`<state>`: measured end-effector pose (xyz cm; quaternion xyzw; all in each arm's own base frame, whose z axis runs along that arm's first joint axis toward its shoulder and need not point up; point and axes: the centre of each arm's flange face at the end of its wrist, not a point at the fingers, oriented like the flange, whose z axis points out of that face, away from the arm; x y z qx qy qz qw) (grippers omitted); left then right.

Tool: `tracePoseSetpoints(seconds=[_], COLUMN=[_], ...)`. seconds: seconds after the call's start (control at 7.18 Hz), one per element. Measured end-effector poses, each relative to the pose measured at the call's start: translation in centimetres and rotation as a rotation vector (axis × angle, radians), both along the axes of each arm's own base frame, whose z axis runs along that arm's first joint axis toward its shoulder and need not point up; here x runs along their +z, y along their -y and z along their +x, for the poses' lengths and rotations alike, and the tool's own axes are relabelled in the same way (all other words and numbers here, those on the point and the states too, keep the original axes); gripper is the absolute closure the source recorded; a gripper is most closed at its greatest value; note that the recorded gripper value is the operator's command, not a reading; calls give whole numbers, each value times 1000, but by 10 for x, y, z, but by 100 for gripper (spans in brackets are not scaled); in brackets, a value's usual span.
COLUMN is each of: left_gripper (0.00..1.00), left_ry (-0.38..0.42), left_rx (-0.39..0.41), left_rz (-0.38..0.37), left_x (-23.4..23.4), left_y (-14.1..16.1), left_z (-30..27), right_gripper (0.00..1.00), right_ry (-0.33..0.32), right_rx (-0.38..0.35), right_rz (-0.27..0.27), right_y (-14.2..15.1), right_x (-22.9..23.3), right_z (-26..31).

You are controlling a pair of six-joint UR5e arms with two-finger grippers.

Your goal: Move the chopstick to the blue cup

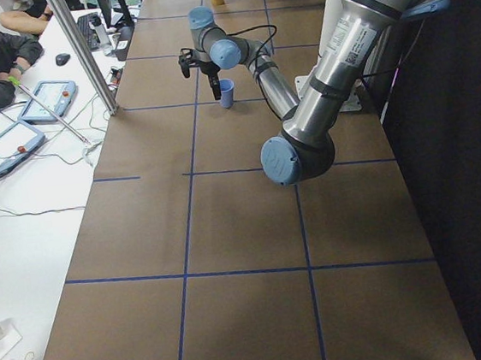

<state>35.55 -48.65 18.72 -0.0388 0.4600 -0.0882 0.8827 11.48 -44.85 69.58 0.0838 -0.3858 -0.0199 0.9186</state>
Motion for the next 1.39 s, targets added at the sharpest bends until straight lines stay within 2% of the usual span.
tracePoseSetpoints(seconds=[0.14, 0.28, 0.56, 0.7, 0.97, 1.39], left_gripper=[0, 0, 0, 0, 0, 0], left_ry=[-4, -9, -15, -16, -17, -23], left_rx=[-1, -3, -8, -9, -10, -10], left_rz=[4, 9, 15, 17, 18, 22], left_x=[-1, -3, -1, -1, 0, -2], left_y=[-3, -5, -11, -13, -14, -16], left_z=[-4, -8, -18, -20, -22, -24], right_gripper=[0, 0, 0, 0, 0, 0], right_ry=[20, 25, 14, -1, -23, -83], right_rx=[-1, -2, -19, -53, -117, -156], right_rz=[-11, 2, 46, 62, 82, 39], right_y=[1, 14, 61, 73, 70, 44], right_x=[8, 4, -10, -1, 21, 53], right_z=[1, 3, 10, 12, 13, 12])
